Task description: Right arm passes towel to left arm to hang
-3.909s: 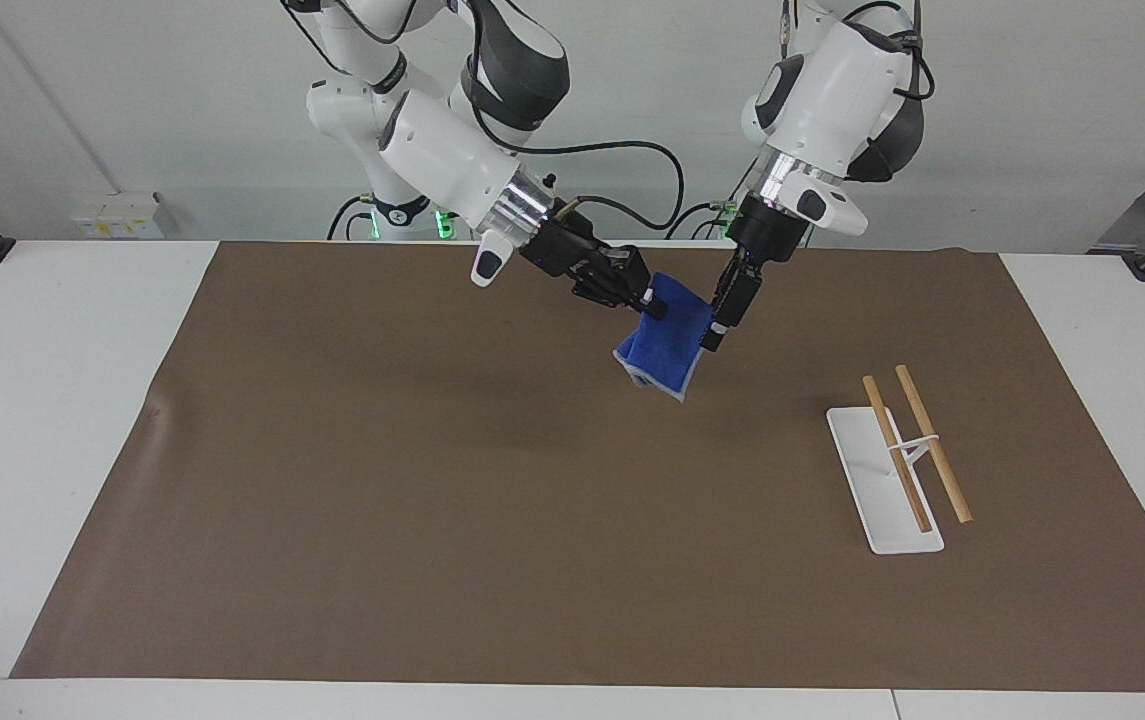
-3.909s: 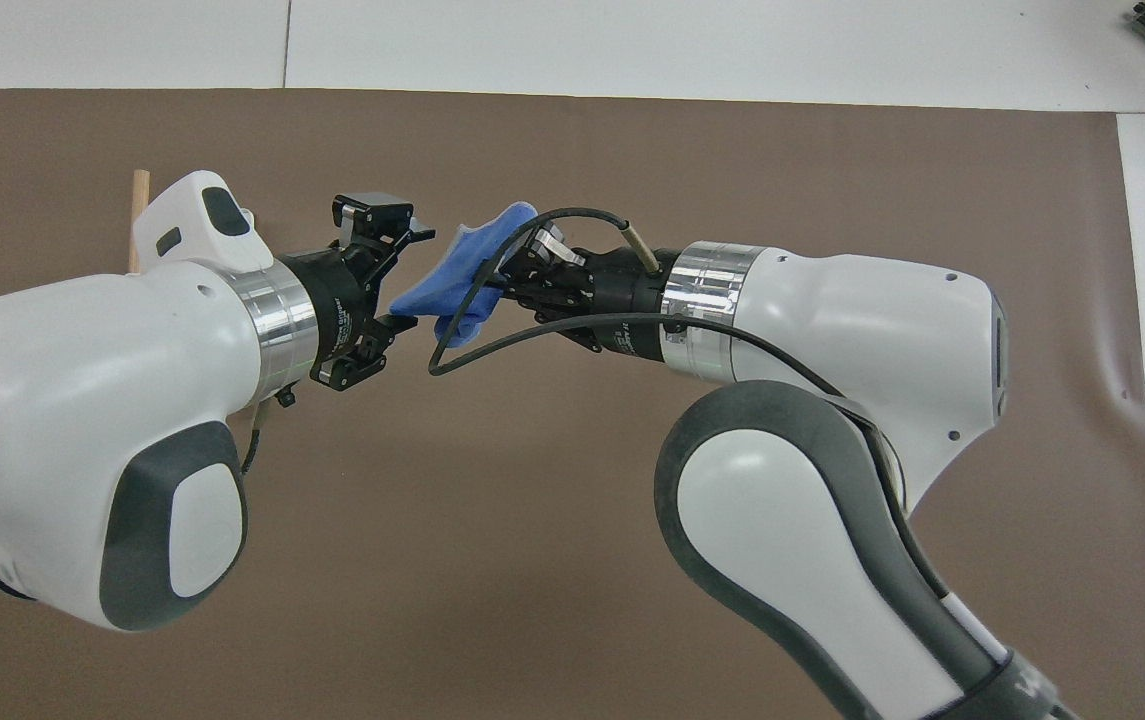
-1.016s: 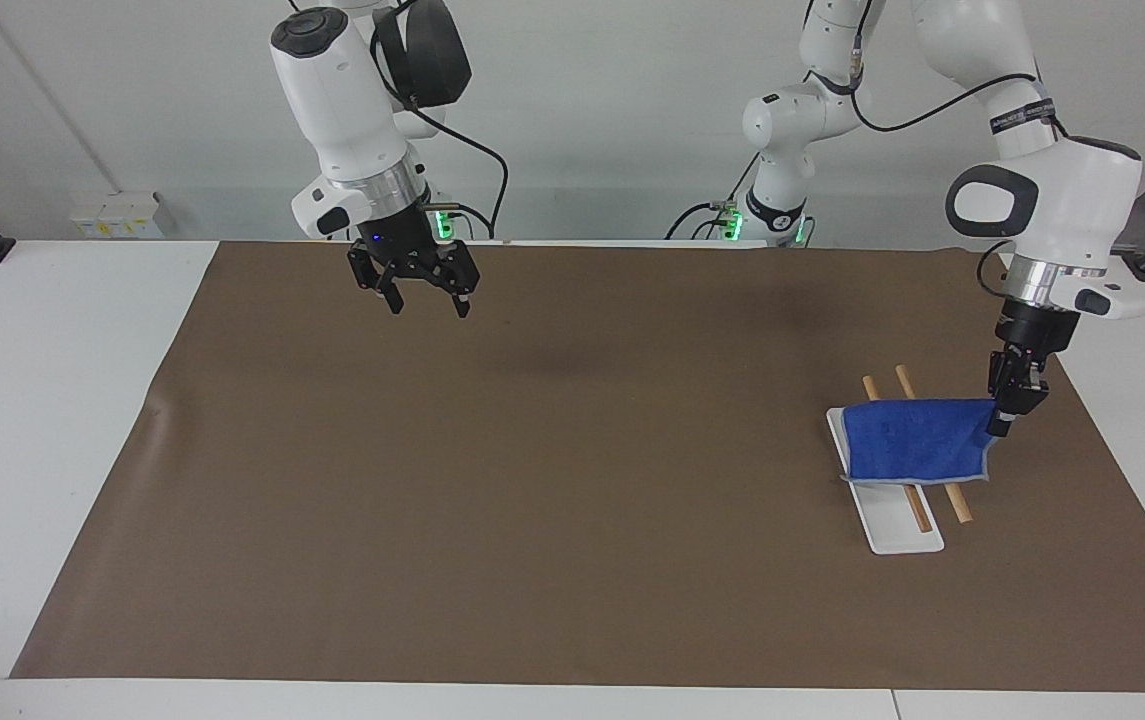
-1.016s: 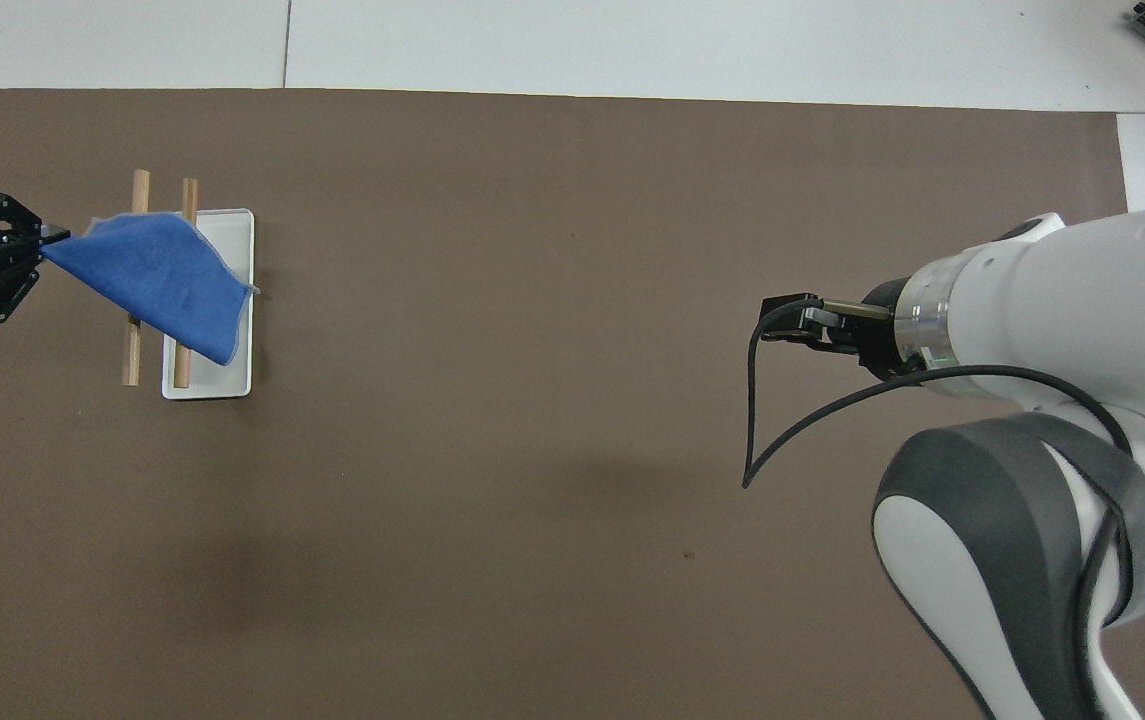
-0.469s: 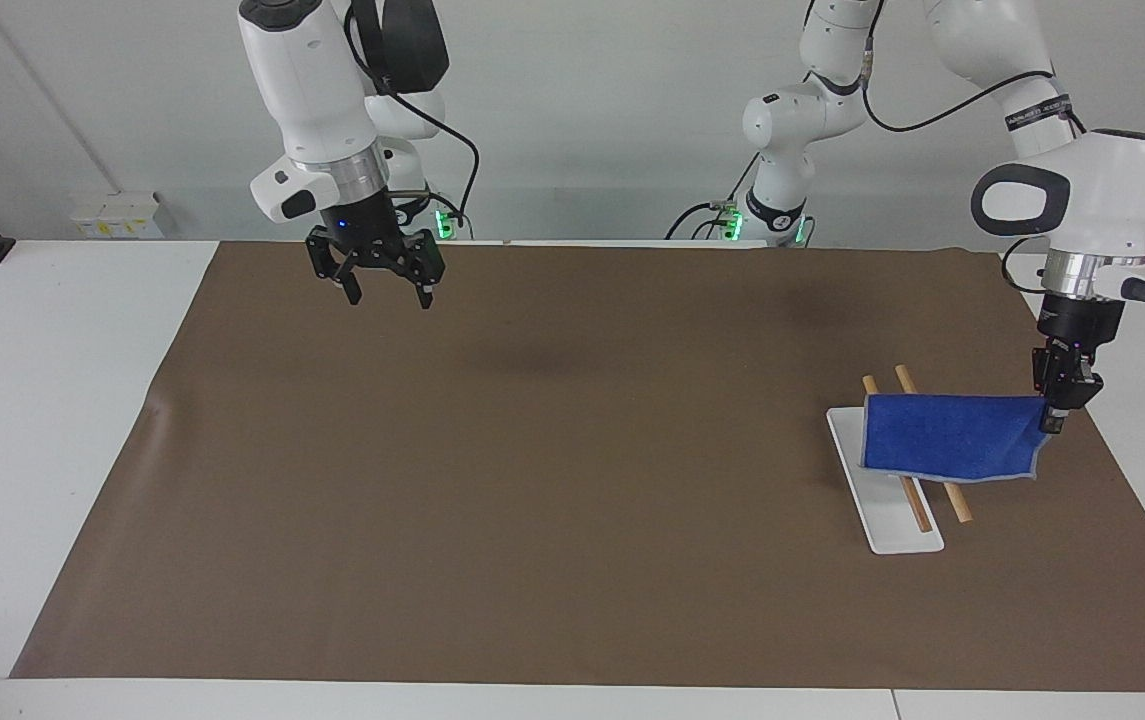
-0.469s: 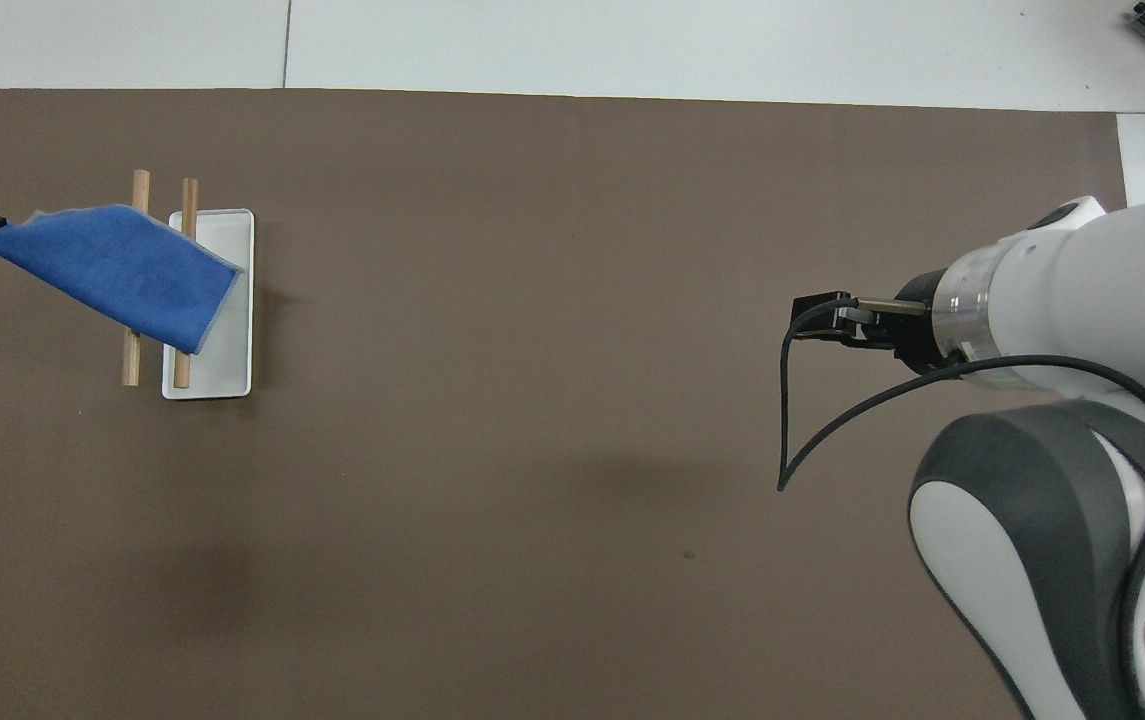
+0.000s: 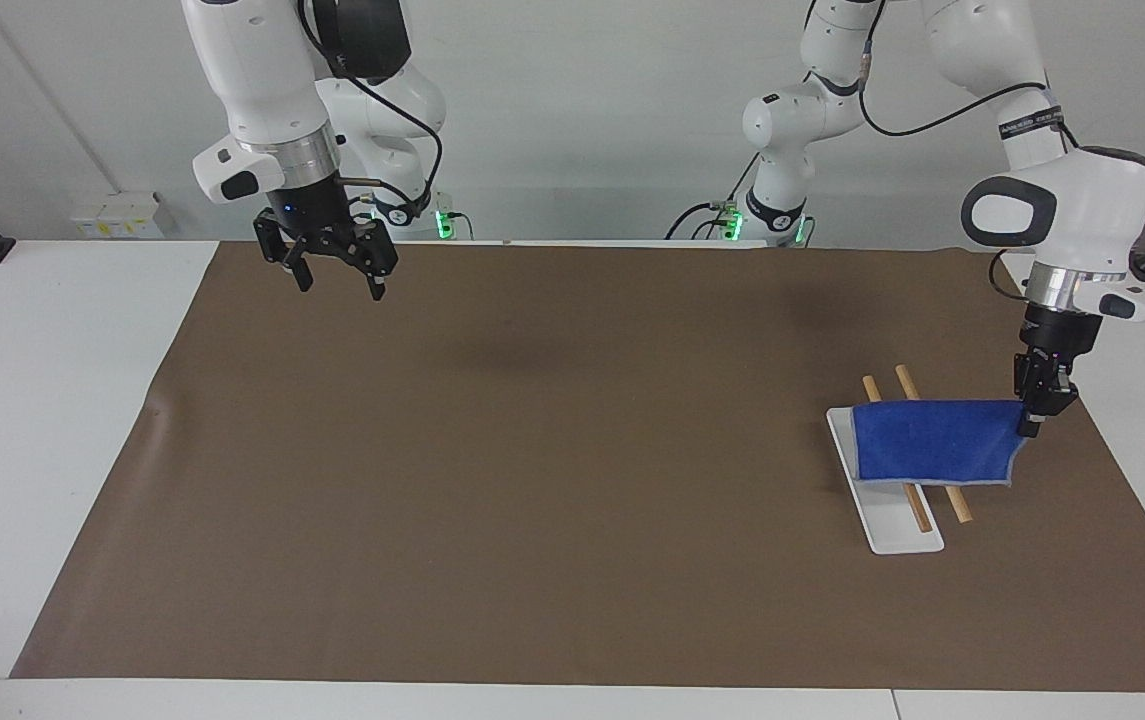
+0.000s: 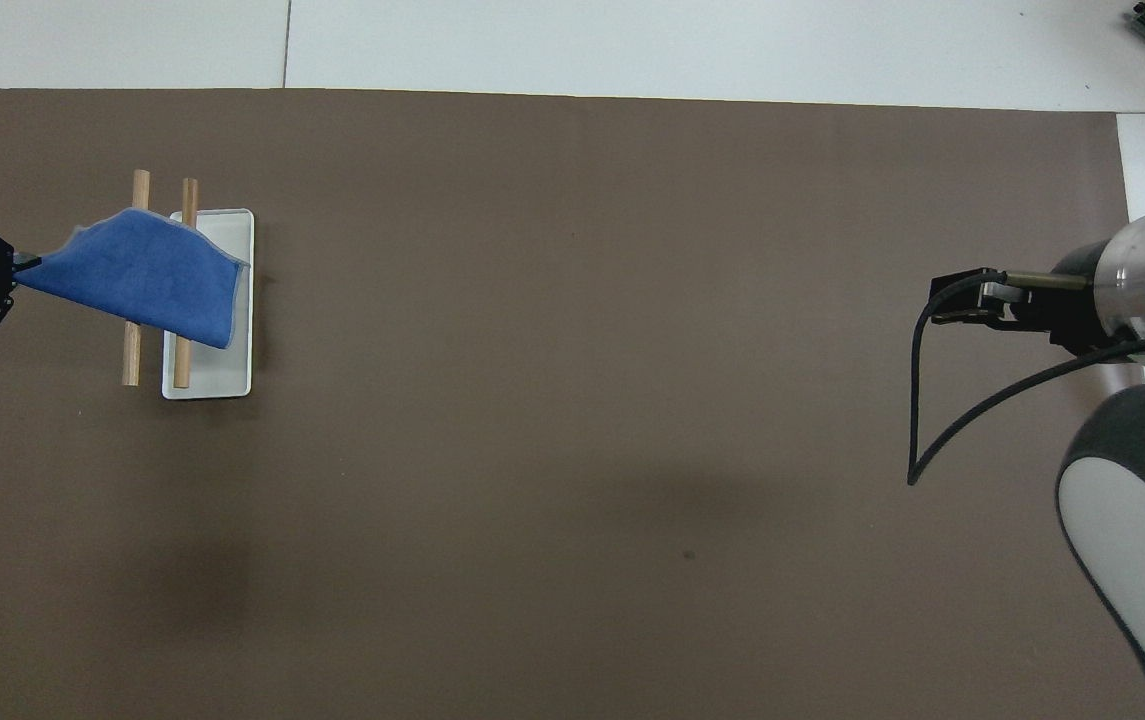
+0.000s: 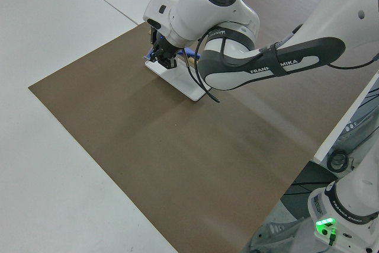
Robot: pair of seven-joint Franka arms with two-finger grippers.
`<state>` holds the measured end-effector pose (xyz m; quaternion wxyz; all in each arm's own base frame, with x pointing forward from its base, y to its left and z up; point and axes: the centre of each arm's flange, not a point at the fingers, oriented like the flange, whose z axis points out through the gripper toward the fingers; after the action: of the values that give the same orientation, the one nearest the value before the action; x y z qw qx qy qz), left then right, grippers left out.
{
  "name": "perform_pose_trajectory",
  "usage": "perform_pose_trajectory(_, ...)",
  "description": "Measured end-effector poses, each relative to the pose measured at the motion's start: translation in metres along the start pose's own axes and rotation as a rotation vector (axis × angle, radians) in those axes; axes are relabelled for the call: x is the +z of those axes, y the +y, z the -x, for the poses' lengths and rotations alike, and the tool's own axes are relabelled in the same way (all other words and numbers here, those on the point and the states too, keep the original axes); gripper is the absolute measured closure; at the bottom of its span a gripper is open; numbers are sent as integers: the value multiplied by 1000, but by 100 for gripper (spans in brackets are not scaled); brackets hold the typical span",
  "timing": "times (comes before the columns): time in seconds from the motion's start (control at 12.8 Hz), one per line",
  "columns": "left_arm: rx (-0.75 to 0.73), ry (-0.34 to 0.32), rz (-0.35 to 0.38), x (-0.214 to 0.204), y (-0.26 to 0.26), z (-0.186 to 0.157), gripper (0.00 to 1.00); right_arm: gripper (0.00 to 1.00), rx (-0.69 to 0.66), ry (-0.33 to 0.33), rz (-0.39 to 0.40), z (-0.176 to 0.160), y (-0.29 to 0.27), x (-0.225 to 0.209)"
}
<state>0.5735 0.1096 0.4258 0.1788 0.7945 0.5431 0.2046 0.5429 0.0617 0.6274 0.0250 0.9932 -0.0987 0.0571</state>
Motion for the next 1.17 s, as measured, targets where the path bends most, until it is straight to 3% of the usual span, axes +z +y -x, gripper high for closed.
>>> perform_pose_trajectory(0.31,0,-13,-23,8,-10,5,95,0,18,-7,-3,-13,8,-12)
perform_pose_trajectory(0.47,-2,-13,-24,8,-11,4,76,0,-1,-28,2,-19,21,-14)
perform_pose_trajectory(0.86,-5,-2,-13,0,-6,-7,11,0,-34,-105,22,-17,43,-6)
perform_pose_trajectory(0.94,-1,-12,-16,-6,-1,-13,5,0,-34,-113,24,-16,44,-5)
perform_pose_trajectory(1.17,29,-61,-36,-31,28,-41,4,0,-52,-117,23,-17,49,-3)
